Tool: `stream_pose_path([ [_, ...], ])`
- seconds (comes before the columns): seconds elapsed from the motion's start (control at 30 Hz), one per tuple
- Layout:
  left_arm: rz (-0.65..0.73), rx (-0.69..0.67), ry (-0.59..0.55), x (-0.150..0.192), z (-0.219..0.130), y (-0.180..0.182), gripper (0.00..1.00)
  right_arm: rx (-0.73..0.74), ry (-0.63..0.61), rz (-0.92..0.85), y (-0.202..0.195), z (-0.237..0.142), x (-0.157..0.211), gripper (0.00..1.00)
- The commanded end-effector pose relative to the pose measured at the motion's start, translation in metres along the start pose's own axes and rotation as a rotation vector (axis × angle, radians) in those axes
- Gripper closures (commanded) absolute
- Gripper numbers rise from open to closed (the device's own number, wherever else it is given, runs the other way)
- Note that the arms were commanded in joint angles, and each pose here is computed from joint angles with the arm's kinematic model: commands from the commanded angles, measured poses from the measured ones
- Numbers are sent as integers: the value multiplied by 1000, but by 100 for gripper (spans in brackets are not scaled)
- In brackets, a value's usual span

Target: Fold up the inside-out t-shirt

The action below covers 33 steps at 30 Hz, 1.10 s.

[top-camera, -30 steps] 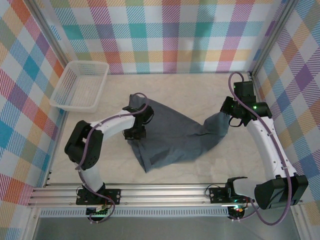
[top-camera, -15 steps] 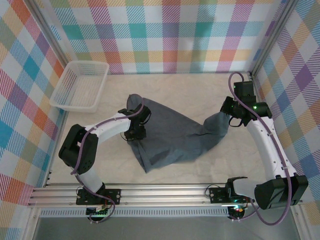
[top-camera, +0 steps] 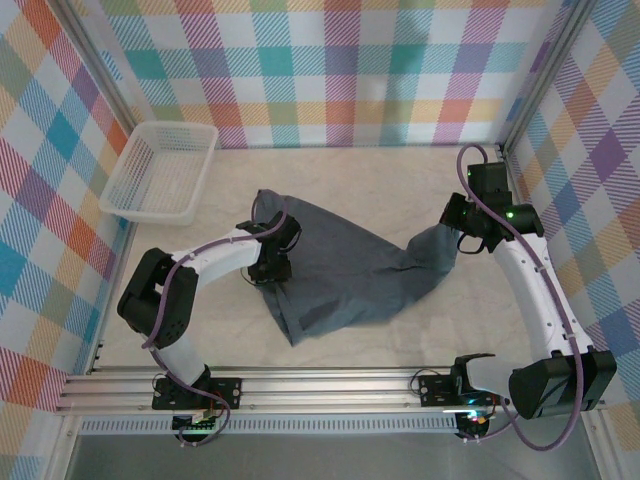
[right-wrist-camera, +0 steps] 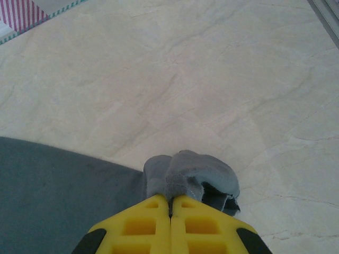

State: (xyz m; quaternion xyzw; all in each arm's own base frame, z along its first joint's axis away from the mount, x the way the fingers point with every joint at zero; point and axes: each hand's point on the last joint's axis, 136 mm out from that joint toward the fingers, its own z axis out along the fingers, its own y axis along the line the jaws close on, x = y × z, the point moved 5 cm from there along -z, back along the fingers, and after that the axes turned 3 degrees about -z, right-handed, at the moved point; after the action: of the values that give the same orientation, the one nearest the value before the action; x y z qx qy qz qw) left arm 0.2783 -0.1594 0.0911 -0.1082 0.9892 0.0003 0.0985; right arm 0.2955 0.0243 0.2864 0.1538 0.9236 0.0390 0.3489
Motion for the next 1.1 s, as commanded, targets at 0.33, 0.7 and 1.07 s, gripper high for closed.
stream_pose_path([
  [0.33, -168, 289, -313, -78, -134, 2, 100, -205, -246, 79, 29, -81, -66, 100],
  [0.7, -370, 531, -1322, -106, -477, 118, 100, -260, -978, 197, 22, -276, -185, 100],
  [1.07, -396, 603, -1596, -58, -543, 155, 100, -267, -1331, 499, -19, -389, -190, 100],
])
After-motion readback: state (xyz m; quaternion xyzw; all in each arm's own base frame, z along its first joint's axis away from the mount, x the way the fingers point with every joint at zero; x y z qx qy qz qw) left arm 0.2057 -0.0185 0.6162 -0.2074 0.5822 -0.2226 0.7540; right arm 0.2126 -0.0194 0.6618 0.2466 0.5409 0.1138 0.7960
